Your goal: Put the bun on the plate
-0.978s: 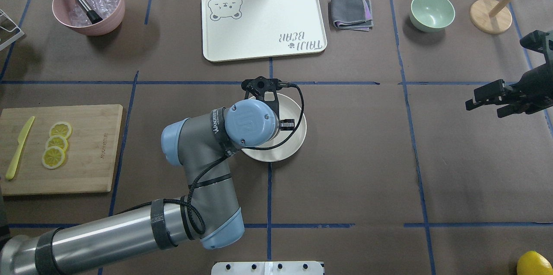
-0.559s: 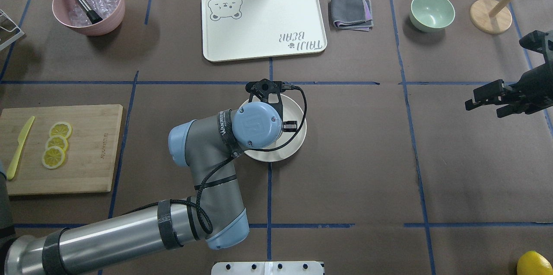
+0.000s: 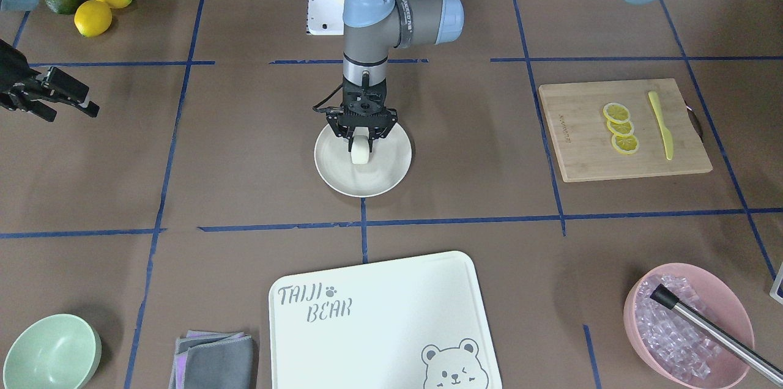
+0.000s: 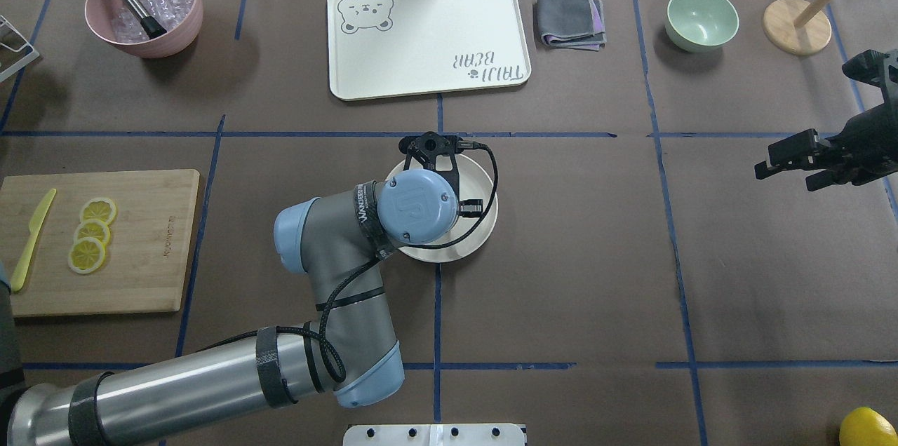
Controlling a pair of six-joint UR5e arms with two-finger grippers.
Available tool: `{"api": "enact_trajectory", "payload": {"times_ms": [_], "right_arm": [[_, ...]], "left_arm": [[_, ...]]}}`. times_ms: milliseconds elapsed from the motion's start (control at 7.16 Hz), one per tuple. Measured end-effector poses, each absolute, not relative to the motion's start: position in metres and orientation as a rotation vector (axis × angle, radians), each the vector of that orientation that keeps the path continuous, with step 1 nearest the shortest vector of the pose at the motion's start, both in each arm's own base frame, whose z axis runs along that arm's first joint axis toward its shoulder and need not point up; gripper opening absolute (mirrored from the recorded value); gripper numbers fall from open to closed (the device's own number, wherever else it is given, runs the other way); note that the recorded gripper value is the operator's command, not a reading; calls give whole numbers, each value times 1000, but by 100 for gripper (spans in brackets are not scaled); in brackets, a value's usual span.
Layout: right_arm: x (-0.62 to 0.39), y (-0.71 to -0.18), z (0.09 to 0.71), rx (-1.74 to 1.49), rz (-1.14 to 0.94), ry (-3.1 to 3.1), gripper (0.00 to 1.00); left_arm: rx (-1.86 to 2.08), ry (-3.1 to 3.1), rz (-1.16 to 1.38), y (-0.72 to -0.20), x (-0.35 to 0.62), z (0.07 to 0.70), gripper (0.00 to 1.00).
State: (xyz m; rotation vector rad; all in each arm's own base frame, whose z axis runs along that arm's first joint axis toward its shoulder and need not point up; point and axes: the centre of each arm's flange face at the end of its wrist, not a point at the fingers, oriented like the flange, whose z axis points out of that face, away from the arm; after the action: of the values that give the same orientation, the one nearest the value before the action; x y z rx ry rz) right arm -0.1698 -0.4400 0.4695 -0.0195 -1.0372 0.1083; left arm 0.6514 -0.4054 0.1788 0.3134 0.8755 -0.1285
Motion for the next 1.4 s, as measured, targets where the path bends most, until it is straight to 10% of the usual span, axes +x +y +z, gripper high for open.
{"api": "enact_trajectory", "payload": {"times_ms": [279,1397], "right_arm": [[-170,-440,470,-21,109,-1036,100],[-138,-447,488,14,96,-1016,100]], "left_arm": [[315,875,-129,-405,651,179,96],[457,882,20,-405,479,201,96]]}}
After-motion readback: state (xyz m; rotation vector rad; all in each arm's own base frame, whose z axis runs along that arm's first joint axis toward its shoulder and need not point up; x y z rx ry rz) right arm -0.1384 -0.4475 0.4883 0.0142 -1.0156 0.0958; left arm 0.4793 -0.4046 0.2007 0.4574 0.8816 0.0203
